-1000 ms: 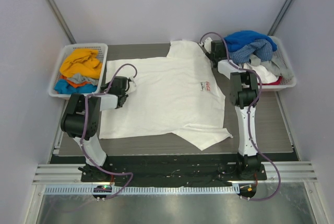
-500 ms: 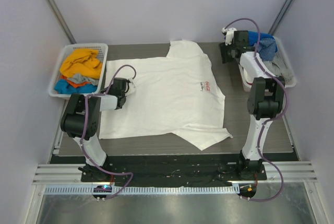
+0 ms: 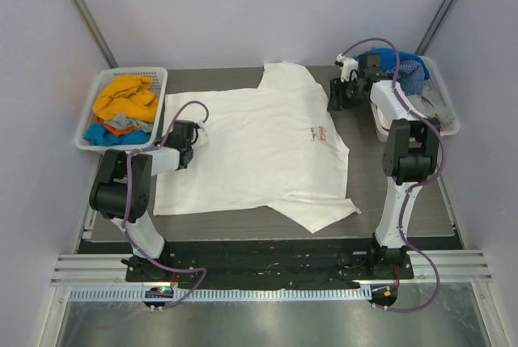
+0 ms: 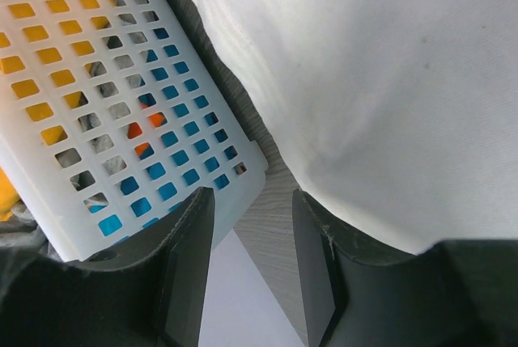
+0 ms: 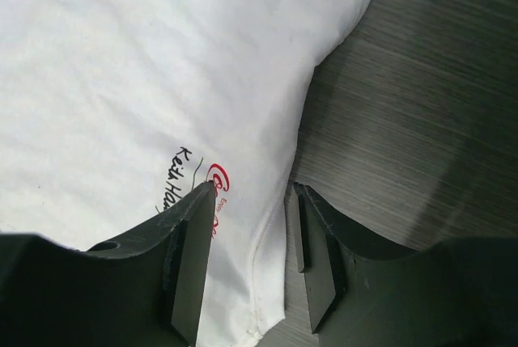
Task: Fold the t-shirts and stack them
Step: Flatten out the tshirt
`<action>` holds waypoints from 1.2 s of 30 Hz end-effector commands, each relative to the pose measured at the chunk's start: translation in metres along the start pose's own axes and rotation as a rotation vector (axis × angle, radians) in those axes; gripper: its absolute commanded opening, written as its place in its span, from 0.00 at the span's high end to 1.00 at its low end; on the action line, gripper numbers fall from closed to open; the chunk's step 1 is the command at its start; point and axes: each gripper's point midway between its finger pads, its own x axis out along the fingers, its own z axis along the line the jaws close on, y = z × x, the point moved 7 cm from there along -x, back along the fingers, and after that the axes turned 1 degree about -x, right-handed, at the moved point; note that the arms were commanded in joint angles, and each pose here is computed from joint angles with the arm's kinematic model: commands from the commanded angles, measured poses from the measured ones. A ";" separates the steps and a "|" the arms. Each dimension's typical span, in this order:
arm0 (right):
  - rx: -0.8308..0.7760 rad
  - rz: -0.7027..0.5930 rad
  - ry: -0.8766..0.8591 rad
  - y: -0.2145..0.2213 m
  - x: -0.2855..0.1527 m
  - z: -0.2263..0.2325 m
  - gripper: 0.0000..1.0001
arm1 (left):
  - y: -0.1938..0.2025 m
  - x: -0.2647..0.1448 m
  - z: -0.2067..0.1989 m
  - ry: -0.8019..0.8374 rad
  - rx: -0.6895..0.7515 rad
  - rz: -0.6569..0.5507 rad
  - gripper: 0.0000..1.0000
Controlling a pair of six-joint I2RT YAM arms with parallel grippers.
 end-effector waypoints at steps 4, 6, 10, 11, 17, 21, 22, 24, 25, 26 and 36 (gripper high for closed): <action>0.006 0.034 -0.053 0.004 0.019 -0.004 0.51 | 0.005 -0.009 0.007 -0.012 -0.025 -0.009 0.52; -0.008 0.042 -0.039 0.004 0.024 -0.008 0.52 | 0.005 -0.010 0.006 -0.009 -0.027 -0.012 0.52; -0.025 0.061 -0.032 0.008 0.038 -0.012 0.52 | 0.006 -0.008 0.003 -0.001 -0.032 -0.011 0.52; -0.026 0.069 -0.035 0.010 0.042 -0.012 0.52 | 0.005 -0.007 0.003 0.001 -0.033 -0.011 0.52; -0.063 0.065 -0.038 0.003 0.059 -0.012 0.52 | 0.004 -0.004 -0.001 0.009 -0.036 -0.014 0.52; -0.085 0.071 -0.063 0.001 0.072 -0.002 0.55 | 0.004 -0.002 -0.003 0.011 -0.034 -0.011 0.52; -0.092 0.076 -0.066 0.002 0.075 -0.001 0.56 | 0.004 -0.002 -0.003 0.009 -0.036 -0.011 0.52; -0.118 0.097 -0.050 0.004 0.081 0.007 0.67 | 0.005 -0.001 -0.004 0.011 -0.035 -0.009 0.52; -0.130 0.104 -0.041 0.005 0.083 0.009 0.72 | 0.005 -0.002 -0.004 0.009 -0.035 -0.011 0.52; -0.154 0.115 -0.039 0.007 0.086 0.015 0.79 | 0.005 -0.002 -0.004 0.008 -0.033 -0.013 0.52; -0.324 0.128 0.463 0.002 0.043 0.003 0.99 | 0.007 -0.003 -0.003 -0.012 -0.032 -0.019 0.52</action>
